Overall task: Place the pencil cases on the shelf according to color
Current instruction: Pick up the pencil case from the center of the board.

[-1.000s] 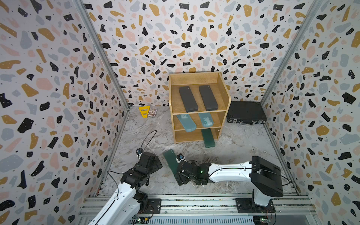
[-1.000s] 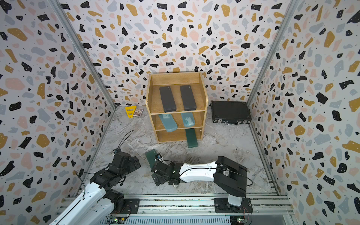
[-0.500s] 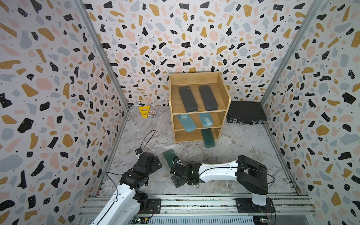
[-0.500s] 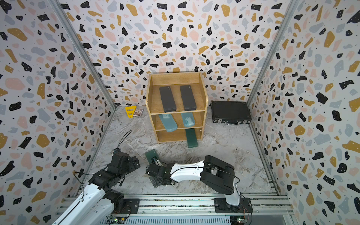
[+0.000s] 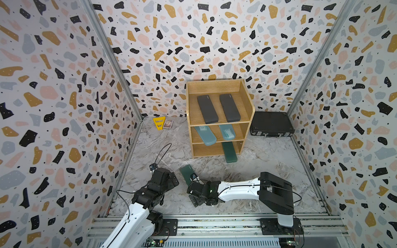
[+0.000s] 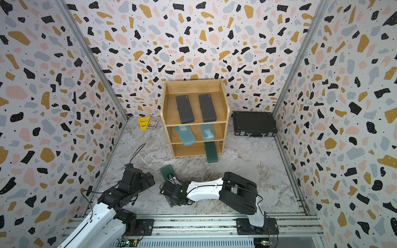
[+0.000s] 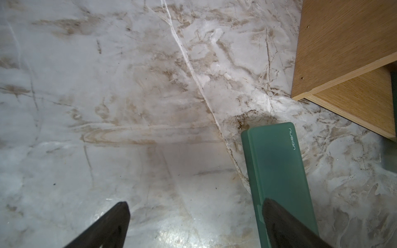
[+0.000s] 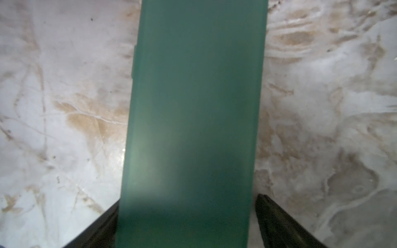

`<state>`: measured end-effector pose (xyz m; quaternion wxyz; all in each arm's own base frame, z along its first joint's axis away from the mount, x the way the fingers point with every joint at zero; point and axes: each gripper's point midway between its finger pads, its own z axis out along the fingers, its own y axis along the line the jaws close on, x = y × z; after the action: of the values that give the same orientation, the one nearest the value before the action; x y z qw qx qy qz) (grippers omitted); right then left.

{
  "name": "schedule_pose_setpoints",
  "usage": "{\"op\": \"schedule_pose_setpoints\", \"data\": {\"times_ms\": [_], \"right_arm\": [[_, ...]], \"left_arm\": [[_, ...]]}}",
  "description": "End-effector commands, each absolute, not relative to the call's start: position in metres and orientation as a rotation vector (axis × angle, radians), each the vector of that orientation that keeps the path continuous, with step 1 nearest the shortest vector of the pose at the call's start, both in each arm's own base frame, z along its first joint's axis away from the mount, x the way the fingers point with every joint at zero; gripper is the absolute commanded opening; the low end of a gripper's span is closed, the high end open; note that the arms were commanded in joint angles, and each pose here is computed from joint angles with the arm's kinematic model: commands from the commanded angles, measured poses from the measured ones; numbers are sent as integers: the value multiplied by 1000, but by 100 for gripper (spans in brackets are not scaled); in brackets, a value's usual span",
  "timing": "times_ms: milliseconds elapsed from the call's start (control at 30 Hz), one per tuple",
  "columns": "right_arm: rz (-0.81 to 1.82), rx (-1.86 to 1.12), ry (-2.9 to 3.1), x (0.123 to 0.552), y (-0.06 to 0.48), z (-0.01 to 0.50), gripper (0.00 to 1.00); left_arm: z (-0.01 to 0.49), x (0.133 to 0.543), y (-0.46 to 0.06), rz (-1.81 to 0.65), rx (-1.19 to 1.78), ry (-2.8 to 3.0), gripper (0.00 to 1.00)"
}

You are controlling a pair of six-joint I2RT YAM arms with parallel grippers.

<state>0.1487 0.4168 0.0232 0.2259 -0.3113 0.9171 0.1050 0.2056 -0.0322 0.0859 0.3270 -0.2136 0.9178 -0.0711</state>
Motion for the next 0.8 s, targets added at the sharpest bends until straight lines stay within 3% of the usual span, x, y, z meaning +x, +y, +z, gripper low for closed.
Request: {"op": "schedule_pose_setpoints", "data": {"times_ms": [0, 267, 433, 500, 767], "right_arm": [[223, -861, 2583, 144, 406, 0, 88], [227, -851, 2564, 145, 401, 3, 70], [217, -817, 2527, 151, 392, 13, 41], [203, -792, 2507, 154, 386, 19, 34], [195, -695, 2447, 160, 351, 52, 29]], "left_arm": [[85, 205, -32, -187, -554, 2404, 100], [90, 205, -31, -190, -555, 2398, 100], [96, 206, -33, -209, -552, 2383, 100], [95, 207, -36, -233, -552, 2381, 100], [96, 208, -40, -251, -535, 2399, 100]]}}
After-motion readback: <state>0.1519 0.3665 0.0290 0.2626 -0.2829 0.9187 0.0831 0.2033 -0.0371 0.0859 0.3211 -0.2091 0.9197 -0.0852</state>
